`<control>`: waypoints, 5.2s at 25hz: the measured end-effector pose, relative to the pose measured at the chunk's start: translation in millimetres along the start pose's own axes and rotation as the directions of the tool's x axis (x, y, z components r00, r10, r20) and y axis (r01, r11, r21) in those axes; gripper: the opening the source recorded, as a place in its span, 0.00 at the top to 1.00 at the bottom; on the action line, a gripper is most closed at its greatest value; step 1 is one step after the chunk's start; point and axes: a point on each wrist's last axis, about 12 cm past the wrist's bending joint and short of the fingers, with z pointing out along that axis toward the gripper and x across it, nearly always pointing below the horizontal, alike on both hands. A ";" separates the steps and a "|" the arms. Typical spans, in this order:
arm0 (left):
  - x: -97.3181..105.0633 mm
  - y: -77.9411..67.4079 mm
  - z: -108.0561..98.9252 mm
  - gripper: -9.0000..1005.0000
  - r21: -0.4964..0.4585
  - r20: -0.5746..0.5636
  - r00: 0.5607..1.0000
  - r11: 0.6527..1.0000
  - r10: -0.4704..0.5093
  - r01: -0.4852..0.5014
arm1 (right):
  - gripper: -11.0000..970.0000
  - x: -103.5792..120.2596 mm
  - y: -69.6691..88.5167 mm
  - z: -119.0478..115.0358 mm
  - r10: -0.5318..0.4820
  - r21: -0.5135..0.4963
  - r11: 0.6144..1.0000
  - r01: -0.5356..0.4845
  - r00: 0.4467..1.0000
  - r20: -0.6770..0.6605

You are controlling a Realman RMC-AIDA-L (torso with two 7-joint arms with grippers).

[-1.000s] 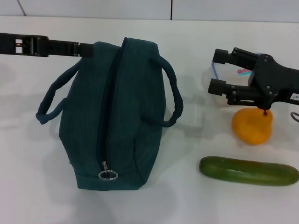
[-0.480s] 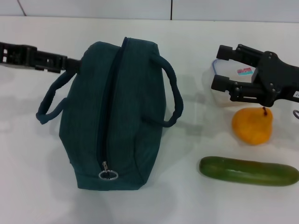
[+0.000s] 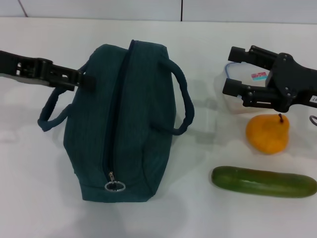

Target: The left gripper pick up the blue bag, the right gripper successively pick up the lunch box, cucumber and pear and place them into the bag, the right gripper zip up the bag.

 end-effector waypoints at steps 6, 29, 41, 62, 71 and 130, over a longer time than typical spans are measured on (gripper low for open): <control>-3.9 -3.1 7.6 0.14 0.007 -0.034 0.999 1.000 -0.004 0.004 | 0.09 1.9 2.0 -1.4 0.006 -0.002 1.000 -0.006 1.000 0.003; -8.8 2.2 13.3 0.43 0.026 -0.060 0.997 0.998 -0.057 0.058 | 0.09 10.2 7.6 -9.8 0.031 0.017 0.999 -0.031 0.999 0.007; -10.2 0.8 15.4 0.84 0.034 -0.057 0.997 0.998 -0.055 0.057 | 0.09 12.8 8.9 -13.2 0.049 0.036 0.998 -0.050 0.998 0.033; -6.4 -2.1 26.4 0.95 0.065 -0.060 0.996 0.996 -0.059 0.062 | 0.24 52.7 -1.3 -78.6 0.203 0.452 0.731 -0.512 0.794 0.573; -7.5 -3.4 27.9 0.95 0.070 -0.061 0.997 0.996 -0.044 0.048 | 0.26 81.3 -18.0 -88.2 0.364 0.512 0.461 -0.725 0.681 0.636; -7.7 -6.0 38.1 0.94 0.101 -0.073 0.997 0.995 0.025 -0.017 | 0.34 87.7 -50.3 -39.2 0.557 0.482 0.270 -0.834 0.543 0.628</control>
